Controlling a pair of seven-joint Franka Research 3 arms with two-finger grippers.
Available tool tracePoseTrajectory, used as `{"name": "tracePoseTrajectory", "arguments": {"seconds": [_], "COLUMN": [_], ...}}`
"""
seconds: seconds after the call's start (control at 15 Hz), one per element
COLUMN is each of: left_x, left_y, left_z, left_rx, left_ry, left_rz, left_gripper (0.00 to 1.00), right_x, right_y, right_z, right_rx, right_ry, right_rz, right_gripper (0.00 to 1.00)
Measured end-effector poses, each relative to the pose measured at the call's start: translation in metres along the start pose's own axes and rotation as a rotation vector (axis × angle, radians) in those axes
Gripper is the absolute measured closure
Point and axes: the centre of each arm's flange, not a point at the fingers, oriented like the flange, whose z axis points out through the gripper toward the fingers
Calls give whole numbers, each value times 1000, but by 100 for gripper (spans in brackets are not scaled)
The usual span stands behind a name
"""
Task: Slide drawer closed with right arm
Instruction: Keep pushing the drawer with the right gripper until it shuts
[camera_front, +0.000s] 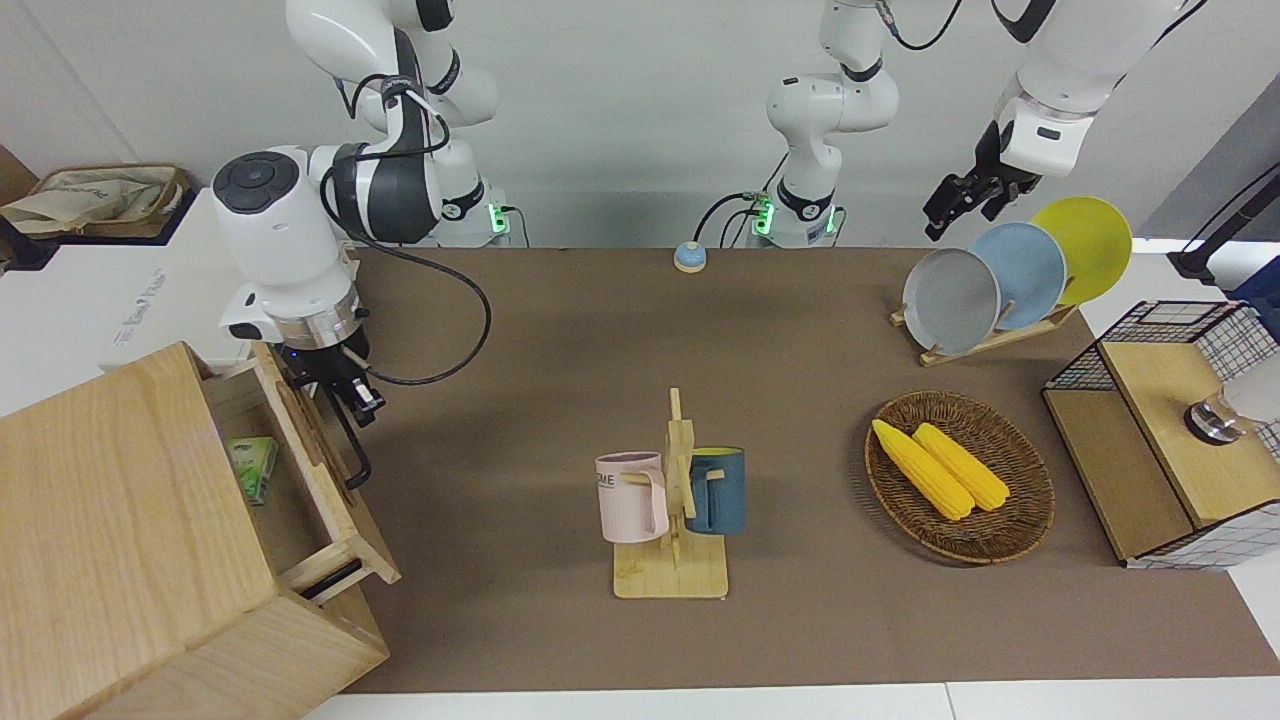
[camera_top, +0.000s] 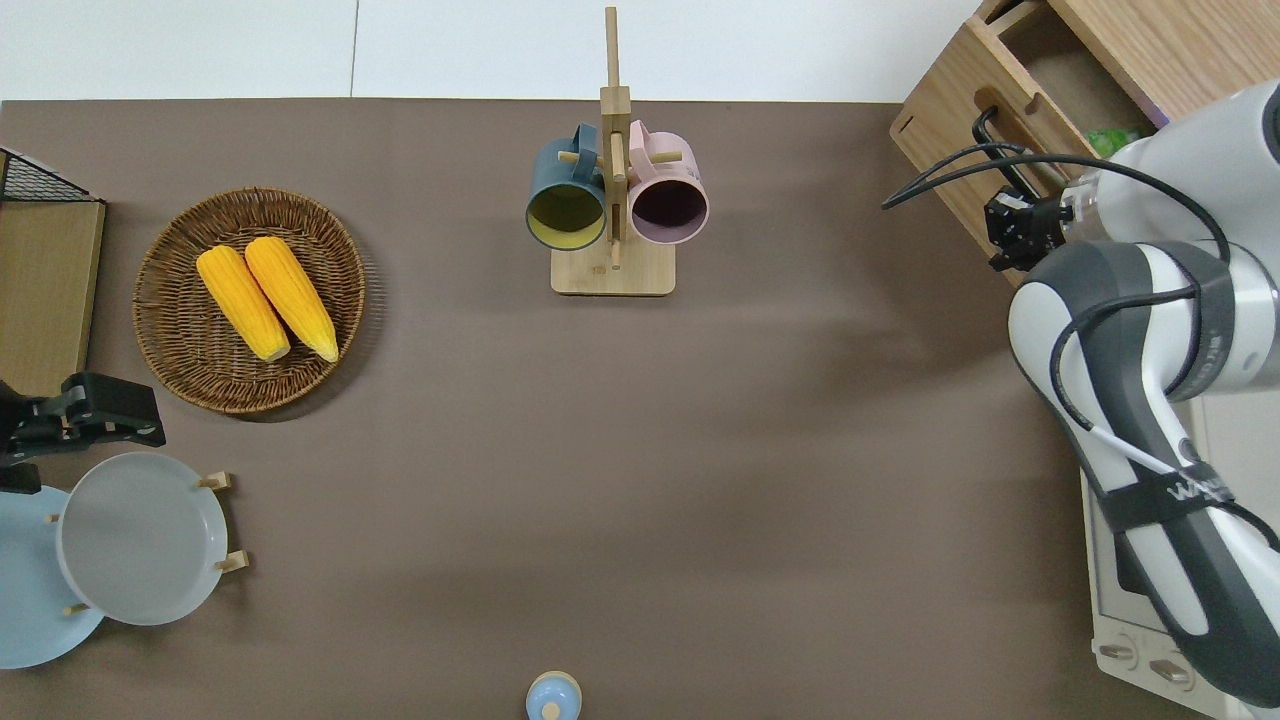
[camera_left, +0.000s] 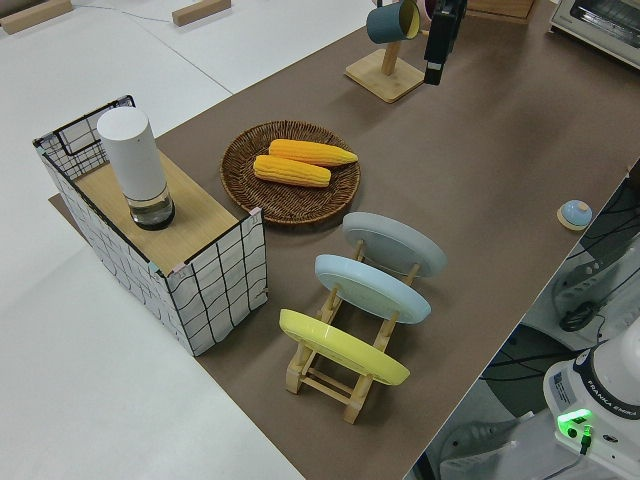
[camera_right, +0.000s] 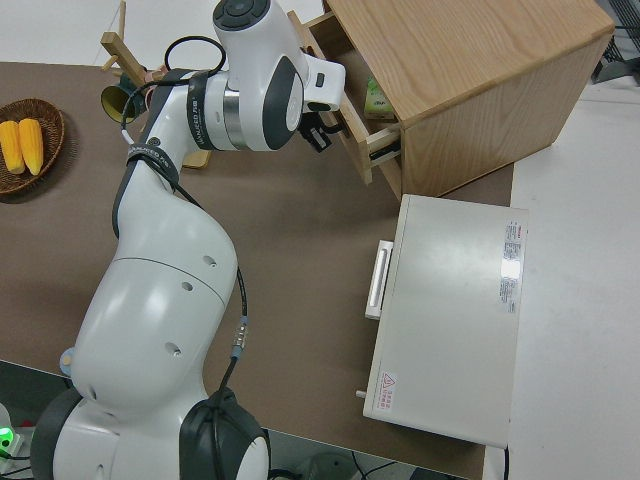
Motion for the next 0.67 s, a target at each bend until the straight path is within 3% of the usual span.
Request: {"name": "tracePoseTrajectory", "arguments": {"seconds": [0.4, 0.67], "left_x": [0, 0], "left_y": [0, 0], "left_z": [0, 0], "left_rx": [0, 0], "left_ry": [0, 0], "left_rz": [0, 0], "left_gripper": [0, 0], "right_x": [24, 48], "right_y": [9, 20], "right_z": [8, 16], "right_rx": [-6, -15], "right_ry": [10, 23], "right_rz": [-17, -34], "right_gripper": [99, 99]}}
